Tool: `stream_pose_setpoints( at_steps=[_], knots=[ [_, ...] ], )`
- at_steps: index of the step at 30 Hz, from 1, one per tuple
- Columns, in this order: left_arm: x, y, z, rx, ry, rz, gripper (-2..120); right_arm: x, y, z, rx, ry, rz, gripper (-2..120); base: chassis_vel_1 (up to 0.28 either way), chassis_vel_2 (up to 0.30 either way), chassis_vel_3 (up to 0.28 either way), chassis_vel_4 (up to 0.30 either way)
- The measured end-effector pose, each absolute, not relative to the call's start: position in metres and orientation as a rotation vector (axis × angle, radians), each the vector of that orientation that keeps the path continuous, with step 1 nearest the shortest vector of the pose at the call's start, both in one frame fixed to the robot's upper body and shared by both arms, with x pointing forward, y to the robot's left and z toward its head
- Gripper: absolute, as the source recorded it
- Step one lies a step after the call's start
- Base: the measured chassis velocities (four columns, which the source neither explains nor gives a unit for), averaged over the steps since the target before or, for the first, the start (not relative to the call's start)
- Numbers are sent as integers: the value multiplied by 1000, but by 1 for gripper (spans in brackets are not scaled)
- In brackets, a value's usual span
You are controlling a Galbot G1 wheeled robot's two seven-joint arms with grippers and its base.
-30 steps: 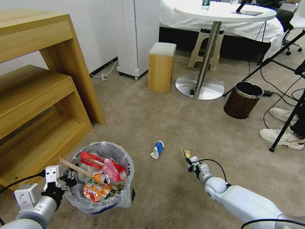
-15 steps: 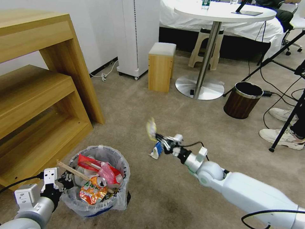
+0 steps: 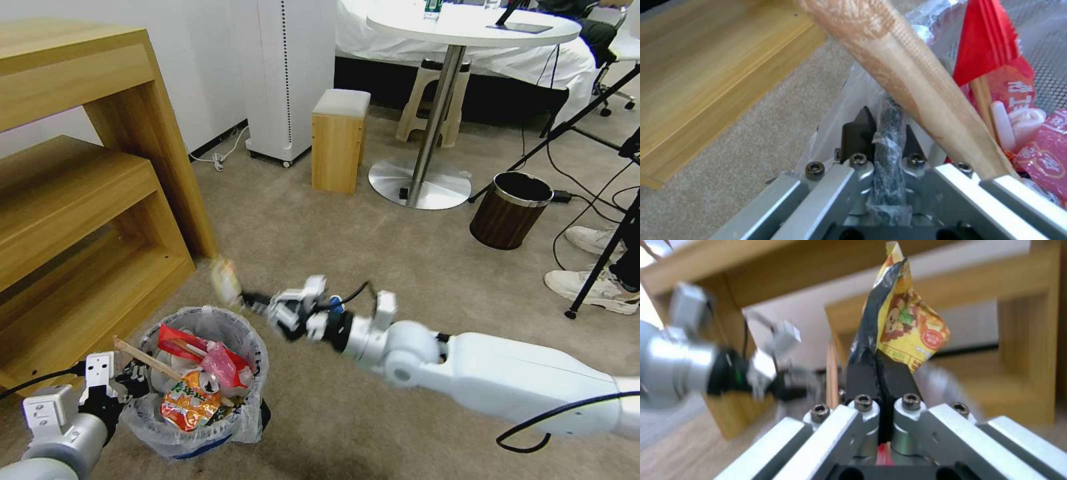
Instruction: Pick up the trash bin and place the garbage on the floor into it.
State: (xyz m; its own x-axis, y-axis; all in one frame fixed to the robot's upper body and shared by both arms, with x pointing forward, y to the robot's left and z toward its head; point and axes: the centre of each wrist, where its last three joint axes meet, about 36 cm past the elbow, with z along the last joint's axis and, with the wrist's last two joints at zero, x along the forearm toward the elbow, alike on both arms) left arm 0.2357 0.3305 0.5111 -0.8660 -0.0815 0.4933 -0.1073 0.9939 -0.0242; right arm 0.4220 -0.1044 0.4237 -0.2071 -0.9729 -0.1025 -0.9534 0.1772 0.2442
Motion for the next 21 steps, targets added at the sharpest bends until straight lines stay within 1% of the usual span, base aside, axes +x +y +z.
stream_pose_setpoints(
  at_steps=[9,12,13,17,18,20,21],
  knots=[
    [234,329,516,131,-2631,74,0,415,-96,389,1791,-2379,-330,0,0,0,0,0],
    [235,329,516,129,-2633,76,0,411,-93,376,1741,-2395,-319,13,0,0,0,0],
    [235,329,516,129,-2633,76,0,411,-93,376,1741,-2395,-319,13,0,0,0,0],
    [234,328,515,131,-2631,82,0,409,-87,371,1720,-2403,-319,32,0,0,0,0],
    [234,328,515,131,-2631,82,0,409,-87,371,1720,-2403,-319,32,0,0,0,0],
    [234,328,514,132,-2628,84,0,409,-84,372,1707,-2418,-325,43,0,0,0,0],
    [234,328,514,132,-2628,84,0,409,-84,372,1707,-2418,-325,43,0,0,0,0]
  ],
)
